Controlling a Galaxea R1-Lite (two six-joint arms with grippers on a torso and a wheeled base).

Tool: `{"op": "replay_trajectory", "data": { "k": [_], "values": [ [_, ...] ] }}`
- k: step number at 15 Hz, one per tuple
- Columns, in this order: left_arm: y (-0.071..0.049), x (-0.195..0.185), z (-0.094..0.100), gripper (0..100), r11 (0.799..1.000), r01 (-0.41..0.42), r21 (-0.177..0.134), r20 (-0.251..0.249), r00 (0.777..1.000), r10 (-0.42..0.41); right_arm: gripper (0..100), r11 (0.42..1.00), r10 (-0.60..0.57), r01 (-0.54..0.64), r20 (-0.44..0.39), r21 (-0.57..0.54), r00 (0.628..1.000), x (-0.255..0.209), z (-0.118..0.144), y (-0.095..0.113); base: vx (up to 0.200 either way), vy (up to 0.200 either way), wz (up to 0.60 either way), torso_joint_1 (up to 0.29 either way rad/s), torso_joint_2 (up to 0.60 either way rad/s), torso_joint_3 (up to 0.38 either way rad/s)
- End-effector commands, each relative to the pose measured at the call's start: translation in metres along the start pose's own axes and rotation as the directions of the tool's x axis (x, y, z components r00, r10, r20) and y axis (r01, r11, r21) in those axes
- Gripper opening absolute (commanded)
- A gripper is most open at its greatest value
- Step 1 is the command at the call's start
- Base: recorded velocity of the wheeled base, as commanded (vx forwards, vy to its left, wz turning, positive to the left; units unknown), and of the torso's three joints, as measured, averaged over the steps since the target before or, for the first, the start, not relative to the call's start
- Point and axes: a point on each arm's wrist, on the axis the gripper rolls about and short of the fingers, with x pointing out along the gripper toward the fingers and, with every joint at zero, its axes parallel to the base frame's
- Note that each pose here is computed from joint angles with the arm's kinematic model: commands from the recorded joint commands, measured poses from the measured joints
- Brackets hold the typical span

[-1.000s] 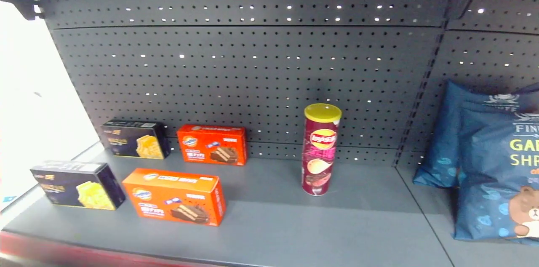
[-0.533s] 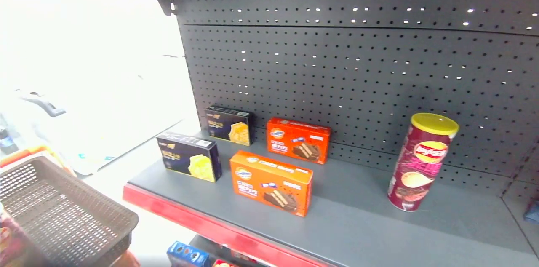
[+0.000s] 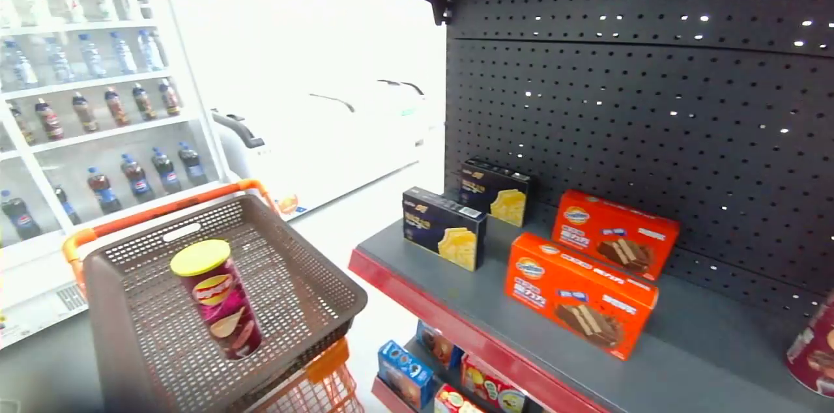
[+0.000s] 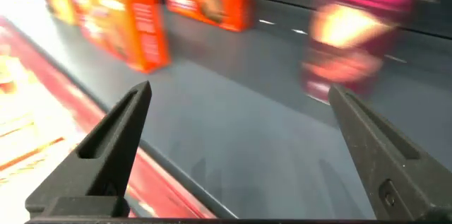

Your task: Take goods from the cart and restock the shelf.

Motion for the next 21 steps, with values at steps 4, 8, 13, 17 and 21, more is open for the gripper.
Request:
{"op": "replay_trajectory", "data": {
  "k": [4,8,13,17,21],
  "values": [
    [0.0,0.0,-0.001,100,1.0,-0.005,0.0,-0.003,1.0,0.005,100,1.0,0.0,0.0,0.001,0.0,1.0,0.0,0.0,0.0,0.0,0.0,0.0,0.0,0.0,0.0],
    [0.001,-0.007,0.061,100,0.999,-0.017,0.051,0.002,1.0,0.017,100,1.0,-0.001,0.001,0.001,0.0,1.0,0.0,0.0,0.0,0.0,0.0,0.0,0.0,0.0,0.0],
    [0.002,0.071,0.124,100,0.999,-0.028,0.041,-0.29,0.956,0.038,100,1.0,0.0,0.0,0.001,0.0,1.0,0.0,0.0,0.0,0.0,0.0,0.0,0.0,0.0,0.0],
    [0.016,0.152,0.109,100,0.993,-0.114,0.033,-0.434,0.893,0.117,100,1.0,0.0,0.0,0.001,0.0,1.0,0.0,0.0,0.0,0.0,0.0,0.0,0.0,0.0,0.0],
    [0.026,0.212,0.086,100,0.996,0.061,-0.069,-0.458,0.885,-0.085,100,1.0,0.0,0.0,0.001,0.0,1.0,0.0,0.0,0.0,0.0,0.0,0.0,0.0,0.0,0.0]
  ]
}}
